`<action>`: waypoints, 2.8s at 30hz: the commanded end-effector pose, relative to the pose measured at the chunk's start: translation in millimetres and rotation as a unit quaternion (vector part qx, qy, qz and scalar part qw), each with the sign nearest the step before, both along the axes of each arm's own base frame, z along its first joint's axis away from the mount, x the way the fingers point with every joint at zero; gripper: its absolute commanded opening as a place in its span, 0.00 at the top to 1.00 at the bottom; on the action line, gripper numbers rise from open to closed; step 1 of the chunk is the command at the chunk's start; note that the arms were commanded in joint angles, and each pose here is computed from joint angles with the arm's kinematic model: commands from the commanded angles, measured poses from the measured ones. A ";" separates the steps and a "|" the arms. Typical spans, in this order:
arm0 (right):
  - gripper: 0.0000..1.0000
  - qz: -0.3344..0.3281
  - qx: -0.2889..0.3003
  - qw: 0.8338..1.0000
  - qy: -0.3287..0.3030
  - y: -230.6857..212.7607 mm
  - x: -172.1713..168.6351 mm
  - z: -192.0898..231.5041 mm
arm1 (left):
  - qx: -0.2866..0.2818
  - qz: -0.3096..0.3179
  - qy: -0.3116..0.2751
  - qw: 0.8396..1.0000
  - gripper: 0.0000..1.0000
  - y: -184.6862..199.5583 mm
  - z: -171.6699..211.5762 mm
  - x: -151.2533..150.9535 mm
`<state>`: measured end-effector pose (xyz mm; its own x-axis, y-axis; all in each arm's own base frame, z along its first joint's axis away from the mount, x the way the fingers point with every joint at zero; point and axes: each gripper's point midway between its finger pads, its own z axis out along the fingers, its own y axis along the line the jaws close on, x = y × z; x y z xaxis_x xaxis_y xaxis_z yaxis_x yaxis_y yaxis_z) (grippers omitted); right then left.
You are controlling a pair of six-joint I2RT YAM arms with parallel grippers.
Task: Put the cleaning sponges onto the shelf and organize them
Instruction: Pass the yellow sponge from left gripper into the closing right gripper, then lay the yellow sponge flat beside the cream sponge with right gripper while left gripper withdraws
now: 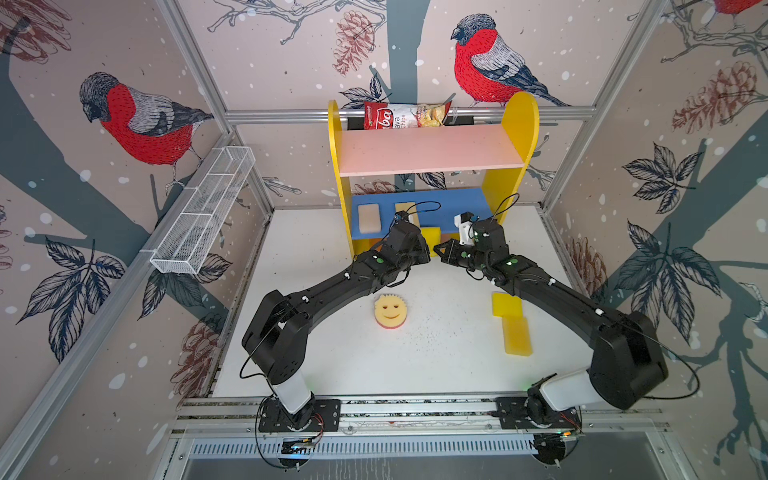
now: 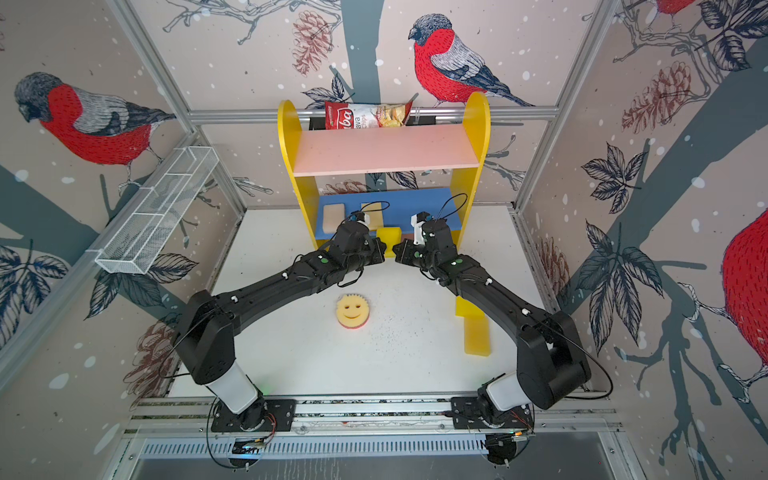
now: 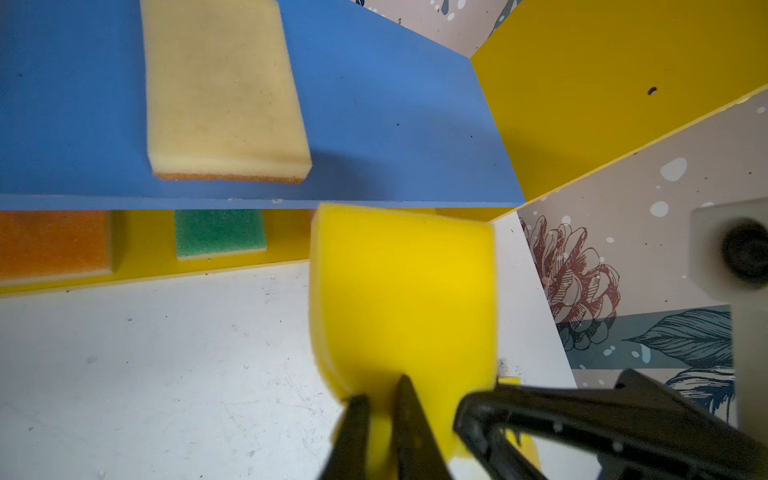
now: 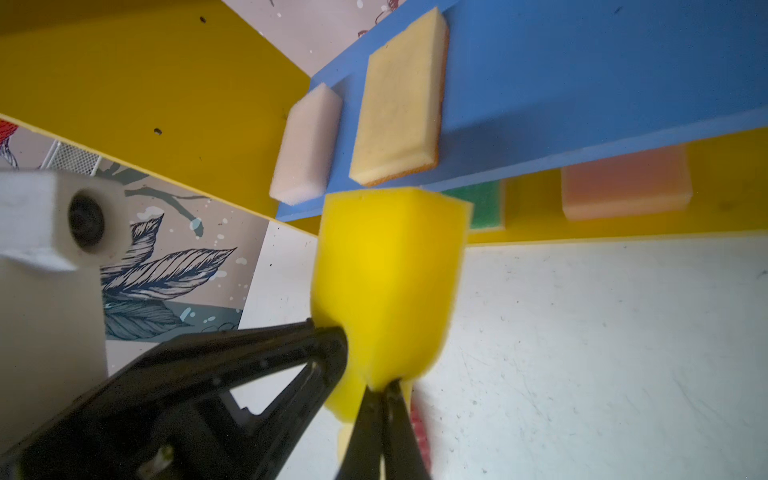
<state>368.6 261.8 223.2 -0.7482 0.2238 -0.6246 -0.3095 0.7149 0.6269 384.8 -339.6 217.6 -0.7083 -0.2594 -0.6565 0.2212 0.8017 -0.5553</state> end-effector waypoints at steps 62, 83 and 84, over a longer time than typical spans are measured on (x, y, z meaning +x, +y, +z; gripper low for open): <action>0.90 -0.052 -0.209 0.976 -0.044 -56.6 152.8 -42.0 | 0.029 0.349 -0.178 0.920 0.10 260.1 107.2 -107.9; 0.75 -0.049 -0.206 0.976 -0.038 -58.1 141.6 -41.4 | 0.029 0.346 -0.172 0.922 0.11 260.0 105.3 -107.6; 0.74 -0.049 -0.206 0.976 -0.039 -57.6 141.7 -40.8 | 0.028 0.346 -0.172 0.922 0.11 259.8 105.6 -107.7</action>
<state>513.6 202.2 180.0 -0.6769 0.0068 -0.7360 -0.2564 0.9351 0.2445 277.3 -81.5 322.6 -0.1375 -0.5253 -0.8397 -0.1912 0.8459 -0.4979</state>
